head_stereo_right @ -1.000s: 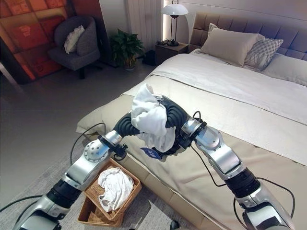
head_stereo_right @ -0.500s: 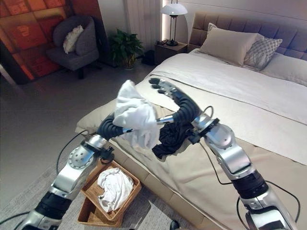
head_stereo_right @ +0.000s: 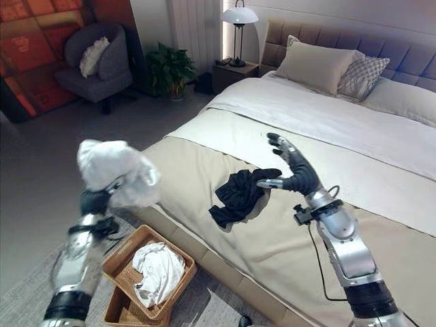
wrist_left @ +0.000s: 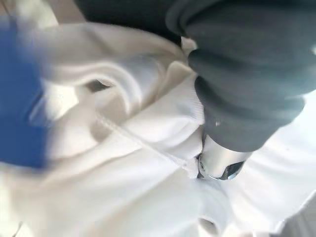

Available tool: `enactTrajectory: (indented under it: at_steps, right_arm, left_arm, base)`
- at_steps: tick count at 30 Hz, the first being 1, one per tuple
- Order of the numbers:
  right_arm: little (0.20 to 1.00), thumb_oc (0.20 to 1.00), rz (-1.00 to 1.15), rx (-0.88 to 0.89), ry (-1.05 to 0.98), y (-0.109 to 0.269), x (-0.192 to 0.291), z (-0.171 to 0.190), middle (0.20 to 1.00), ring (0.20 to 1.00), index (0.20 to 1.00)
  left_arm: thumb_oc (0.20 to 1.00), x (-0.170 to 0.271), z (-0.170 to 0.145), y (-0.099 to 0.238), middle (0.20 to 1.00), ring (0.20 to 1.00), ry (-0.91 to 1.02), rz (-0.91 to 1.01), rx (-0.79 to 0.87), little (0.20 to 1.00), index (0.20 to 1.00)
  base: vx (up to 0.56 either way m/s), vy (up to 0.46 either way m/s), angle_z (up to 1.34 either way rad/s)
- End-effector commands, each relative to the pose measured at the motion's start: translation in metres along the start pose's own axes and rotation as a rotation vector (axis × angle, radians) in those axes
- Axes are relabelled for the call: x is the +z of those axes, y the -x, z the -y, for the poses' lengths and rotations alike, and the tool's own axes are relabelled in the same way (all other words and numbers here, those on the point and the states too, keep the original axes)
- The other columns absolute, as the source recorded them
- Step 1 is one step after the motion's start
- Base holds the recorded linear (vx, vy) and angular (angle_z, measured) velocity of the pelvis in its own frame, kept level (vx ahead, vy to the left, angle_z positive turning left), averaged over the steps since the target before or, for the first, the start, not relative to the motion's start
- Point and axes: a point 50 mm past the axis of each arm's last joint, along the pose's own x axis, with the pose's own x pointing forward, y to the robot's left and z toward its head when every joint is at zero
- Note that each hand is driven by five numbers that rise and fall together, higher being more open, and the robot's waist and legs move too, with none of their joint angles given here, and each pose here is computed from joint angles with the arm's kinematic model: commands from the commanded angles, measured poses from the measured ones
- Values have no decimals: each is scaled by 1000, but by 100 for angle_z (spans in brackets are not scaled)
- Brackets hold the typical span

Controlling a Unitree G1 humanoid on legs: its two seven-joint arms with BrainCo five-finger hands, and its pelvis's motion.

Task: Pick up clothes into the bucket

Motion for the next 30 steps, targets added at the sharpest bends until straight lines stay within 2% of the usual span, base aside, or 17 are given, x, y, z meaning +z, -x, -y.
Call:
enactTrajectory:
  at_steps: [1,3,4,5,6,7,8,10,11,12,18,24,30]
  right_arm:
    - [1000,1000,89,-83,8,1,8,10,1000,1000,1000]
    - [1000,1000,33,-134,-14,9,-6,13,1000,1000,1000]
    - [1000,1000,33,-158,-16,6,-10,0,1000,1000,1000]
    - [1000,1000,12,-55,-39,-13,-17,-28,1000,1000,1000]
    - [1000,1000,-131,-142,-39,8,-41,-12,1000,1000,1000]
    - [1000,1000,-133,-140,-39,9,-41,-13,1000,1000,1000]
    - [1000,1000,-206,-179,-47,30,-56,-13,1000,1000,1000]
    - [1000,1000,-348,-202,-77,47,-85,-19,1000,1000,1000]
    - [1000,1000,-348,-200,-76,46,-85,-19,1000,1000,1000]
    - [1000,1000,-420,-223,-64,56,-98,-18,1000,1000,1000]
    - [1000,1000,-634,-233,-68,86,-136,-26,1000,1000,1000]
    - [1000,1000,-772,-223,-32,108,-155,-31,1000,1000,1000]
    - [1000,1000,-803,-217,-29,113,-160,-35,1000,1000,1000]
  left_arm:
    - [200,52,-48,-12,200,200,-10,180,24,200,200]
    - [200,46,-95,1,200,200,-53,76,159,200,200]
    - [200,41,-31,-20,200,200,-133,138,35,200,200]
    - [200,101,129,-86,200,200,-676,454,-224,200,200]
    - [200,62,55,-91,200,200,-596,63,-84,200,200]
    - [200,62,54,-91,200,200,-596,60,-84,200,200]
    - [200,77,34,-68,200,200,-617,196,-64,200,200]
    - [200,60,26,-48,200,200,-606,162,-46,200,200]
    - [200,59,26,-48,200,200,-606,161,-44,200,200]
    - [200,50,14,-41,200,200,-622,121,10,200,200]
    - [200,35,-11,-39,200,200,-592,34,125,200,200]
    - [200,35,-13,-36,200,200,-500,47,176,200,200]
    - [200,37,-8,-41,200,200,-467,69,186,200,200]
  base:
    - [-55,38,9]
    - [-47,44,17]
    - [-38,-7,17]
    - [-119,25,22]
    - [-60,22,24]
    - [-70,48,23]
    - [-43,9,-5]
    - [-81,21,-26]
    - [-44,38,-15]
    - [-17,26,-9]
    - [-47,39,-25]
    - [2,18,-2]
    - [15,2,-1]
